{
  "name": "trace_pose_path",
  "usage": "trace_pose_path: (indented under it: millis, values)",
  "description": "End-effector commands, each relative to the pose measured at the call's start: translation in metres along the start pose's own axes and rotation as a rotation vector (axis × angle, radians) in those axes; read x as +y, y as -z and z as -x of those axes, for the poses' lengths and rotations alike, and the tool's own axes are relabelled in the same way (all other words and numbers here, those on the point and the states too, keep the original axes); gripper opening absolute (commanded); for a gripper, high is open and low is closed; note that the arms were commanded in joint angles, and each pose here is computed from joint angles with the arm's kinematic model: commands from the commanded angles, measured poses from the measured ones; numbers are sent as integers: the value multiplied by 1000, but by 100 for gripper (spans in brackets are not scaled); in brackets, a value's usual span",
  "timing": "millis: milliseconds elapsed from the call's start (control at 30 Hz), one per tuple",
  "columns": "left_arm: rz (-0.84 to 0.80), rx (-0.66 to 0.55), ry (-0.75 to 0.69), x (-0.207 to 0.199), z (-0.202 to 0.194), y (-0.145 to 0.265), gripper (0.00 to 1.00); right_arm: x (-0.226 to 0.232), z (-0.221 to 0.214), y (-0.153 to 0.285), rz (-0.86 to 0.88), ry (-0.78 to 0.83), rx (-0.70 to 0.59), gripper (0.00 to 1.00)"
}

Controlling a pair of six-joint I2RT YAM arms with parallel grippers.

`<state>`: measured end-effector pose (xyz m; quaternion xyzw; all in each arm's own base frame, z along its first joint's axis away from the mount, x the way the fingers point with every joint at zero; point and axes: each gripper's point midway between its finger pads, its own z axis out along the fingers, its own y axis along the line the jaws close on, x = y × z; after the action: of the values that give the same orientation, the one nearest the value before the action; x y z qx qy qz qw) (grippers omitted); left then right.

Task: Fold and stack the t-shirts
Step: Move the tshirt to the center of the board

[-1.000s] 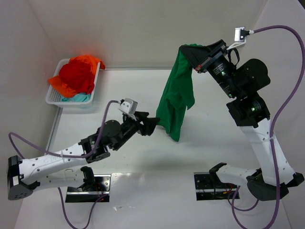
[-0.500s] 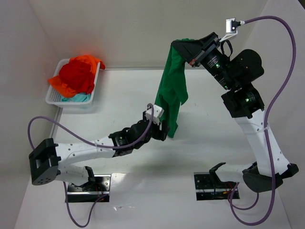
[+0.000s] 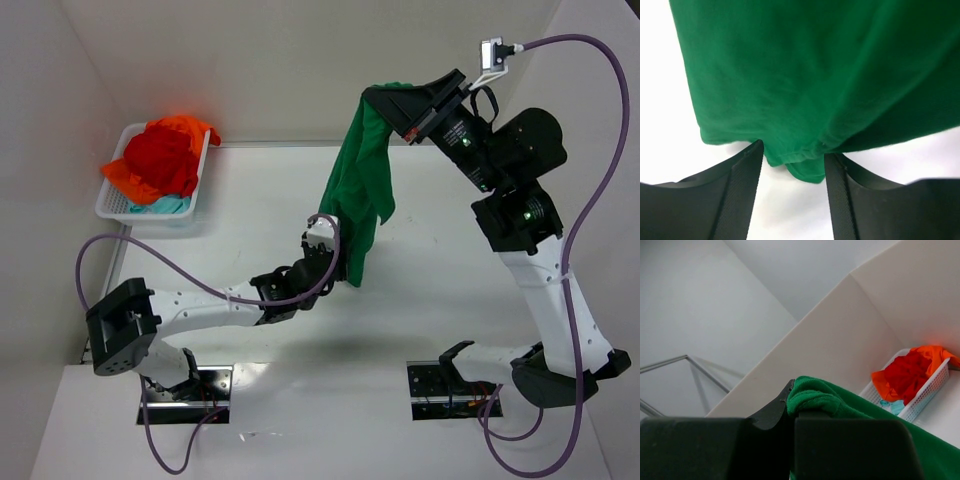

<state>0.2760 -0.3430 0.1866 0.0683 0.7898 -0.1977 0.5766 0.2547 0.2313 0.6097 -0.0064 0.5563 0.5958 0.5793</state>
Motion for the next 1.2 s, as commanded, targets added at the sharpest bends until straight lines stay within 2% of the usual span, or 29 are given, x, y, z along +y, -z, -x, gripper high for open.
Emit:
trace_pose_path:
  millis: [0,167,567,700,733,833,867,933,1167]
  values:
    - [78,-86,92,4,22,-4,58,52,30,18,129,36,-81,0]
    - [-3,-60,70,-10,13,-7,63,56,33,19,137,39,-88,0]
    - [70,-15,19,8,-23,-16,64,71,41,28,160,49,-104,0]
    - [82,-12,21,3,-27,-26,52,74,43,28,169,43,-109,0]
    - [70,-14,28,1,-26,-26,41,74,43,28,169,43,-109,0]
    - [50,-4,50,-4,-30,-27,25,74,43,28,169,43,-109,0]
    - [40,1,50,-6,-30,-27,12,74,43,28,169,43,-109,0]
    - [31,-17,77,-7,-22,-23,0,75,48,31,163,52,-132,0]
    - [25,-62,135,9,5,7,0,44,45,23,55,69,-154,0]
